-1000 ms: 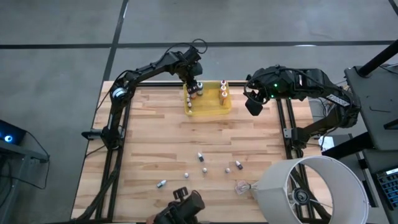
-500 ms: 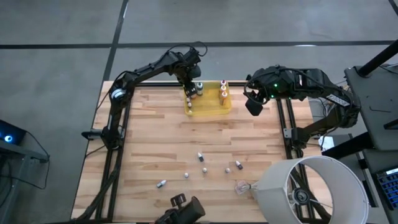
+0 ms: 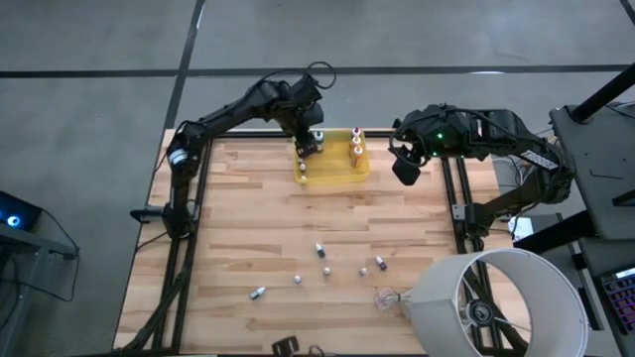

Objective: Pick & Place food coloring
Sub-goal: Put the small pink food coloring bottle into the yellow bin

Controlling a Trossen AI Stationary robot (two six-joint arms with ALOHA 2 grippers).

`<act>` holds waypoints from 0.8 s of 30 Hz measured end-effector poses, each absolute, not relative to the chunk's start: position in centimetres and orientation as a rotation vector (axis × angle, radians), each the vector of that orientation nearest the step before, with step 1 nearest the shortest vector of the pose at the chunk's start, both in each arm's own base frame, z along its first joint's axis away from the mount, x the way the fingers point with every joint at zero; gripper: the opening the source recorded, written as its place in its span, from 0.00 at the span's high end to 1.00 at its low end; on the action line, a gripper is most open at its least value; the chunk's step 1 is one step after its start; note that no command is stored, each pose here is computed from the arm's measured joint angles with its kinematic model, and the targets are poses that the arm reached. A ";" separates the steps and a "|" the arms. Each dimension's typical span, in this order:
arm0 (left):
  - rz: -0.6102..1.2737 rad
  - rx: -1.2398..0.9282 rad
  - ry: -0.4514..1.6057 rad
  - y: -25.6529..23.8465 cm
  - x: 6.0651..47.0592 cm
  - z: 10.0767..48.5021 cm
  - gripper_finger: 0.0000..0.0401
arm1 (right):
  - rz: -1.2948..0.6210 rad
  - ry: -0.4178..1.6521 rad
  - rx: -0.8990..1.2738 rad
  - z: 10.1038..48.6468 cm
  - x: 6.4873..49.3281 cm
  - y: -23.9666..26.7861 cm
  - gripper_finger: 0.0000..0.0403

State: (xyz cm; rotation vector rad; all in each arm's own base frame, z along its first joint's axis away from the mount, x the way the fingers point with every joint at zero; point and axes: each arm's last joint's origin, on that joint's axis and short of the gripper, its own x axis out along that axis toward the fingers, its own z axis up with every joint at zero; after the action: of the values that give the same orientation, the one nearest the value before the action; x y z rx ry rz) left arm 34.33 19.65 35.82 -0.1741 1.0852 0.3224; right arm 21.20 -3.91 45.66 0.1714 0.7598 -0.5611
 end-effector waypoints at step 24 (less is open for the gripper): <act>0.138 -0.101 0.766 5.9 28.4 46.8 0.64 | -0.557 0.758 0.165 45.7 21.2 -3.9 0.59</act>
State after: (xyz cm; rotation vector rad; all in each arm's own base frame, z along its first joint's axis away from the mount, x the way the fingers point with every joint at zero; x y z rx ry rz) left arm 28.42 5.90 46.76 -0.1007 0.7656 0.1378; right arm 21.21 -3.91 45.69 0.1654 0.7585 -0.5567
